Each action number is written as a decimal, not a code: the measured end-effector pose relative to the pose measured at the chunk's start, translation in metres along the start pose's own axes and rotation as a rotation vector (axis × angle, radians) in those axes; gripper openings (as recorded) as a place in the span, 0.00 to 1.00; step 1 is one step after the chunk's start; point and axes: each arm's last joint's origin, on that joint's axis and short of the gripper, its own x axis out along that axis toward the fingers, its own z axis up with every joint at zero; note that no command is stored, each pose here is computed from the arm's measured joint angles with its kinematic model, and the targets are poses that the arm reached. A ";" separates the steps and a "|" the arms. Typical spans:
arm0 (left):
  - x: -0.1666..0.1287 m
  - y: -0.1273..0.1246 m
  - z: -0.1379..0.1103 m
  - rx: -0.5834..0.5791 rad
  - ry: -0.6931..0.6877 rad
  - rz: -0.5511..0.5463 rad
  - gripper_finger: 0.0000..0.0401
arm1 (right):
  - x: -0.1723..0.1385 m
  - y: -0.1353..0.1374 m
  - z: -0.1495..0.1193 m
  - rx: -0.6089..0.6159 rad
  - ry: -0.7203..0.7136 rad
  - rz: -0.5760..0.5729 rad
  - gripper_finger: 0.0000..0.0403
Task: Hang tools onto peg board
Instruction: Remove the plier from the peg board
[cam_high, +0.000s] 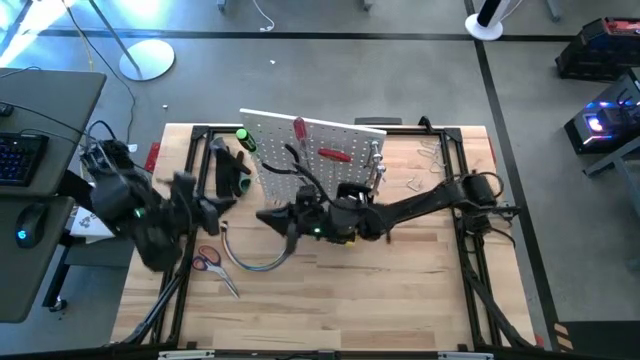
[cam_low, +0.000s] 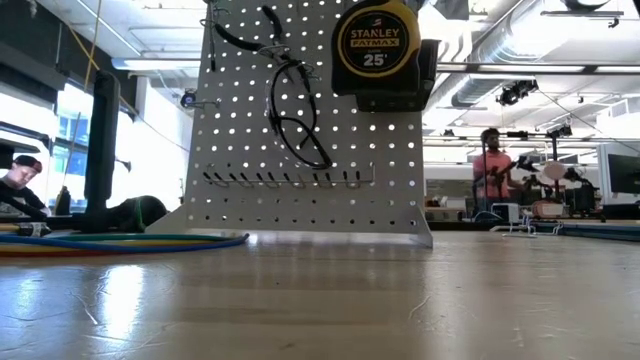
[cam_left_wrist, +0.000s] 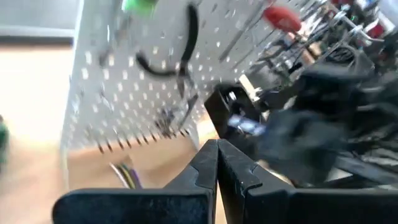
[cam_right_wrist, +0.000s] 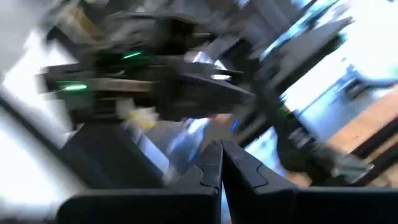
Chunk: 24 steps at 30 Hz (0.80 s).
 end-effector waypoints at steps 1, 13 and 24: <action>0.002 0.002 -0.011 -0.035 -0.003 -0.012 0.00 | -0.003 0.004 0.006 -0.031 0.065 0.035 0.00; 0.044 0.044 -0.079 -0.431 -0.180 -0.201 0.00 | -0.112 0.062 0.096 -0.419 0.402 -0.173 0.00; 0.128 0.081 -0.088 -0.872 -0.275 -0.252 0.00 | -0.156 0.072 0.069 -0.483 0.418 -0.486 0.00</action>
